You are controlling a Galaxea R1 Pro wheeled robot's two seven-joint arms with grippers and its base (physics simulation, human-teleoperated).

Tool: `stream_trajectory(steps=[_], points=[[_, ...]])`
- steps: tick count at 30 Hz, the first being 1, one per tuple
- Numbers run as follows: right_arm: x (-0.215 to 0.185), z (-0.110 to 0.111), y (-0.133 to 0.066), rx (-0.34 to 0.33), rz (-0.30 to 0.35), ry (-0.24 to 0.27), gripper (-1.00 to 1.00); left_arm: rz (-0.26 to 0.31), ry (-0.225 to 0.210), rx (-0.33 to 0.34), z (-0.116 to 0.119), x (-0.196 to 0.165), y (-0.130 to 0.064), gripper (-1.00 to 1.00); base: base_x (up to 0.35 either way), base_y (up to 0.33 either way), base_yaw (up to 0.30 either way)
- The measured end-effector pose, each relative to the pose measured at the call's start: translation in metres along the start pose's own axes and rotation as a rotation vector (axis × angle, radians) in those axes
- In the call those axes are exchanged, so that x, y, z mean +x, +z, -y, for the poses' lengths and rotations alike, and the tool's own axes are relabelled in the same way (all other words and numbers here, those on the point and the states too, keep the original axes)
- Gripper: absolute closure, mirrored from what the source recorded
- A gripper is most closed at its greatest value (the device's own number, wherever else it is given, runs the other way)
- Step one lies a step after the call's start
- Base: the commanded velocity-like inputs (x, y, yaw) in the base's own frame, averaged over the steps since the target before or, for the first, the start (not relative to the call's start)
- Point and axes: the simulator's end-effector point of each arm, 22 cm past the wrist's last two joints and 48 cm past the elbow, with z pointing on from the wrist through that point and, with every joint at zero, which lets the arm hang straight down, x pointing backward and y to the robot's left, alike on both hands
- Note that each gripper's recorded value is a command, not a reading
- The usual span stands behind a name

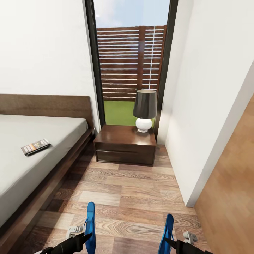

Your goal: In the bedroom, move the book from the bed onto either nightstand, and place the two sandals side by side next to the bed.

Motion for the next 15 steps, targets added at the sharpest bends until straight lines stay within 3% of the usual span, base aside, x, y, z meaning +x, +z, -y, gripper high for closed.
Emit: stream_trajectory(steps=[15], points=[[0.0012, 0.0002, 0.0003, 0.002, -0.001, 0.001, 1.00, 0.003, -0.001, -0.001, -0.0004, -0.0008, -0.0002, 1.00, 0.029, 0.000, 0.000]])
